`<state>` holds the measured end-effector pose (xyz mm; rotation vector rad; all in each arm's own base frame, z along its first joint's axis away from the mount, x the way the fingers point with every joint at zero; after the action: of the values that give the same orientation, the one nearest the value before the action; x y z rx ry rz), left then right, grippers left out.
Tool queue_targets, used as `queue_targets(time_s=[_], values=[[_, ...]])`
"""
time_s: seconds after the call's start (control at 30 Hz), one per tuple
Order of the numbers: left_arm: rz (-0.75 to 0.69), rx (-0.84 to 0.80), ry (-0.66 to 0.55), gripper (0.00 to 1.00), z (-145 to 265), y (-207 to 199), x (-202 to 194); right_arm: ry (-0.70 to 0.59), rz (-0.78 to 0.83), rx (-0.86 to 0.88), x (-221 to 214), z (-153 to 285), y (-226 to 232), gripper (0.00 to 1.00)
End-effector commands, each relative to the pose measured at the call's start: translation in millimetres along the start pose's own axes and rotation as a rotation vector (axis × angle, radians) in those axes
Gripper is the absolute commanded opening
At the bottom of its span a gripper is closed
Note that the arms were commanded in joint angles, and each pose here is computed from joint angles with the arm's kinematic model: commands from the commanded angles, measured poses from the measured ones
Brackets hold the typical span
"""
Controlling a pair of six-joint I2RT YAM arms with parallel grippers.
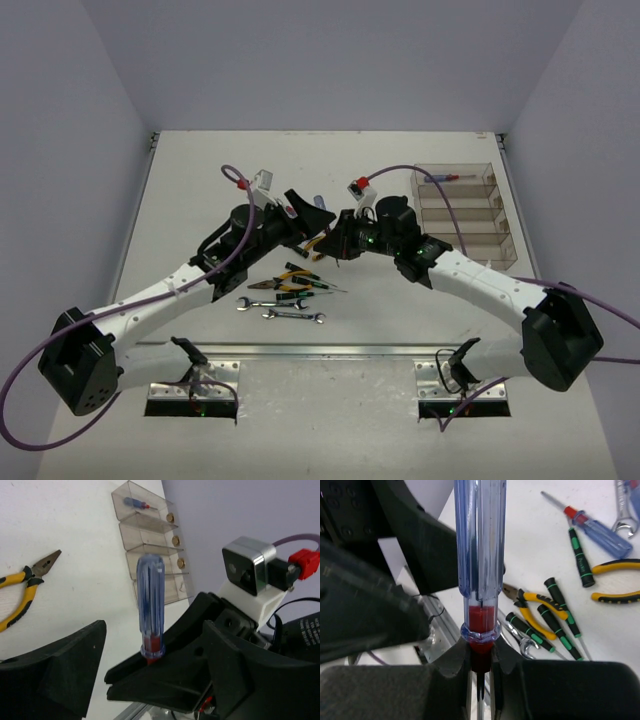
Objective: Sort the tools into containers
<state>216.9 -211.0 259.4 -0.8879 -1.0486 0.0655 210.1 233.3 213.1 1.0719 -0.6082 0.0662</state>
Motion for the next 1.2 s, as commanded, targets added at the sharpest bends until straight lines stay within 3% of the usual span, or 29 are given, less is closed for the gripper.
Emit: queue_targets(time_s=[0.0, 0.17, 0.27, 0.47, 0.63, 0.83, 1.17], values=[[-0.095, 0.184, -0.087, 1.0, 3, -12, 36, -0.195, -0.063, -0.127, 28, 7, -2, 0.0], [-0.155, 0.694, -0.215, 1.0, 38, -4, 83, -0.374, -0.307, -0.403, 70, 34, -58, 0.0], [-0.163, 0.739, -0.281, 1.0, 66, -3, 92, -0.571, -0.48, -0.59, 99, 65, -101, 0.0], [-0.196, 0.726, -0.237, 1.0, 84, 22, 61, -0.933, -0.759, -0.905, 175, 93, -153, 0.0], [-0.236, 0.725, -0.135, 1.0, 71, 33, 44, -1.033, -0.978, -1.0, 236, 80, -186, 0.0], [-0.278, 0.768, -0.103, 1.0, 69, 44, 35, -1.118, -1.105, -1.01, 259, 67, -231, 0.0], [-0.31, 0.769, -0.065, 1.0, 56, 48, 29, -1.093, -1.118, -1.014, 284, 60, -276, 0.0]])
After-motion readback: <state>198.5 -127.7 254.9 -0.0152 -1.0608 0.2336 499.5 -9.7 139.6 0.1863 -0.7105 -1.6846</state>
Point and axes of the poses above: each gripper's point midway between its finger pads, its own z axis back along the fingers, its own y axis along the line the jaws close on, x = y × z, the point moved 10 cm from there along z, back along the fingers, and after that the axes turned 14 degrees about -z, right-handed, at the moved point
